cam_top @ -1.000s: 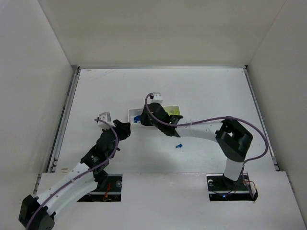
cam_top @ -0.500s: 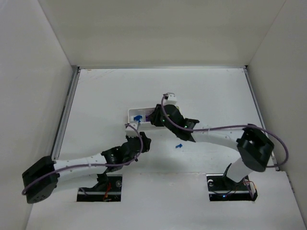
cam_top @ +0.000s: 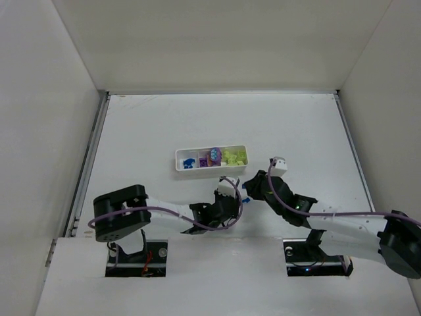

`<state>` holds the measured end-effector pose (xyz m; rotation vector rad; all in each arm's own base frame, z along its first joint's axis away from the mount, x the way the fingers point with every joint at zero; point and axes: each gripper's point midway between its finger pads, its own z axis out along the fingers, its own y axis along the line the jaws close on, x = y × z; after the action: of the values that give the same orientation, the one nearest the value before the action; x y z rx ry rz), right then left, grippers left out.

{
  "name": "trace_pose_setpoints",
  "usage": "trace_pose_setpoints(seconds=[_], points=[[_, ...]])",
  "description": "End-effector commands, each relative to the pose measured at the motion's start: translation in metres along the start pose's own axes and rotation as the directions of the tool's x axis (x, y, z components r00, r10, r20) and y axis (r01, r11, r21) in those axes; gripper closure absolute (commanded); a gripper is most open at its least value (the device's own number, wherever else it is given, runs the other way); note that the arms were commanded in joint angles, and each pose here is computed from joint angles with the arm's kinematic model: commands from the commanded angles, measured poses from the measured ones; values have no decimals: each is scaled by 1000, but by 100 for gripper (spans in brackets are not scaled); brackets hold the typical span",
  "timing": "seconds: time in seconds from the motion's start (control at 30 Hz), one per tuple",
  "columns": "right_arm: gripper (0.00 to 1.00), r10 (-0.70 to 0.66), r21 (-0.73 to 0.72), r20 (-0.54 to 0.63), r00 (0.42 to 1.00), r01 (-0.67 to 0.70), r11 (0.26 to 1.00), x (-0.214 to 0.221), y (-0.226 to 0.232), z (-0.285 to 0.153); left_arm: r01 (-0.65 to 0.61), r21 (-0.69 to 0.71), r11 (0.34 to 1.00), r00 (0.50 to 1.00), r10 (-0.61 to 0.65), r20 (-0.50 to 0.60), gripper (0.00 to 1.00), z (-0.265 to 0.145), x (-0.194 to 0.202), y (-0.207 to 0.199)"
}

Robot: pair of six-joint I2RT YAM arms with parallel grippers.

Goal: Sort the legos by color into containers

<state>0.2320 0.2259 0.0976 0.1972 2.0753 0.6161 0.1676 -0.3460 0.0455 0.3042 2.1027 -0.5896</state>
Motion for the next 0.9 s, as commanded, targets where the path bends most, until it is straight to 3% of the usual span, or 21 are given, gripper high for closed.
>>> trace_pose_setpoints(seconds=[0.0, 0.43, 0.87], points=[[71, 64, 12, 40, 997, -64, 998, -5, -12, -10, -7, 44, 999, 1000, 6, 24, 74, 11, -10, -23], [70, 101, 7, 37, 994, -101, 995, 5, -34, -28, -82, 4, 997, 996, 82, -31, 76, 38, 11, -16], [60, 71, 90, -40, 997, -68, 994, 29, -47, -24, -109, 0, 994, 994, 109, -26, 86, 34, 5, -12]])
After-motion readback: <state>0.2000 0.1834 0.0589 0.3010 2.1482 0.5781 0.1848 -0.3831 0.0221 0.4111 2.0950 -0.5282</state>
